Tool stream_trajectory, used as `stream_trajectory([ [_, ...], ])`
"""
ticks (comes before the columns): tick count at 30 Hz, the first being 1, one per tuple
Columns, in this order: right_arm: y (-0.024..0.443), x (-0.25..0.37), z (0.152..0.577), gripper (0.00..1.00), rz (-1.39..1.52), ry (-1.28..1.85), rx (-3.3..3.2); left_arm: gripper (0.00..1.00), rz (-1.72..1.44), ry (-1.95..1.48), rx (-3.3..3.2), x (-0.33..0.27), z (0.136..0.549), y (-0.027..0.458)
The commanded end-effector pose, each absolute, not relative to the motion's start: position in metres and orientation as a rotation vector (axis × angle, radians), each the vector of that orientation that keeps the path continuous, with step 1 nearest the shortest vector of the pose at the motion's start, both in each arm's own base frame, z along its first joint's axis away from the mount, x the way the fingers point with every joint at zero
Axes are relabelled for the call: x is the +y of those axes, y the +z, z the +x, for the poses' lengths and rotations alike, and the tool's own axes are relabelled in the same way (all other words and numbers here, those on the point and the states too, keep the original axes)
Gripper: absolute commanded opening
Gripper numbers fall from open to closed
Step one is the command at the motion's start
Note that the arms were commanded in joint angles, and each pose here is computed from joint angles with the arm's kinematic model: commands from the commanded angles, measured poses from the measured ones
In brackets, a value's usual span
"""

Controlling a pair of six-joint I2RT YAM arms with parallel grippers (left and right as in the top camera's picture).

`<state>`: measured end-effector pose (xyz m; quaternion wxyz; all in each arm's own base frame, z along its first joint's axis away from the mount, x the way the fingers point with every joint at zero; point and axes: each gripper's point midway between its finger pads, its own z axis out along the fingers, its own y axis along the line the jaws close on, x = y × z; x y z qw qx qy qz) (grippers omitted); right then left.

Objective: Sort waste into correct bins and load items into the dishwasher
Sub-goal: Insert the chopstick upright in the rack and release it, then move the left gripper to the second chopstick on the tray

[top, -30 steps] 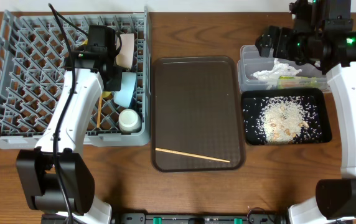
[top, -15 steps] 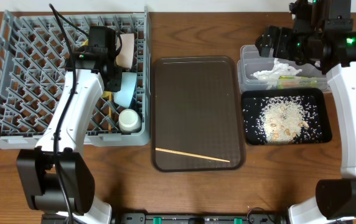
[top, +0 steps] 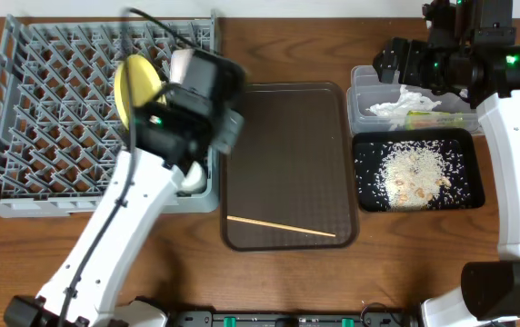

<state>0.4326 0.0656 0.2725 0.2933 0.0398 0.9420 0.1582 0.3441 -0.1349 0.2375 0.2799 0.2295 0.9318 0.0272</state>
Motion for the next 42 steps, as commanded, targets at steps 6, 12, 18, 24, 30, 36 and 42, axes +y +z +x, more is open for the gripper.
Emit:
stream_trajectory([
  [6, 0.270, 0.067, 0.433, 0.99, 0.112, 0.422, 2.517, 0.59, 1.167, -0.449, 2.704, -0.222, 0.250, 0.172],
  [12, 0.270, 0.067, 0.433, 0.99, 0.112, 0.422, 2.517, 0.59, 1.369, -0.571, 2.815, -0.249, 0.213, 0.138],
  [18, 0.270, 0.067, 0.433, 0.99, 0.112, 0.422, 2.517, 0.59, 1.413, -0.515, 3.025, -0.254, 0.188, 0.100],
  [24, 0.270, 0.067, 0.433, 0.99, 0.112, 0.422, 2.517, 0.55, 0.883, -0.437, 3.285, -0.266, 0.195, 0.078],
  [30, 0.270, 0.067, 0.433, 0.99, 0.112, 0.422, 2.517, 0.64, -0.046, -0.442, 3.299, -0.287, 0.237, 0.073],
  [36, 0.270, 0.067, 0.433, 0.99, 0.112, 0.422, 2.517, 0.63, -0.445, -0.353, 3.148, -0.285, 0.268, 0.069],
  [42, 0.270, 0.067, 0.433, 0.99, 0.112, 0.422, 2.517, 0.61, -0.566, -0.102, 3.178, -0.248, 0.256, 0.065],
])
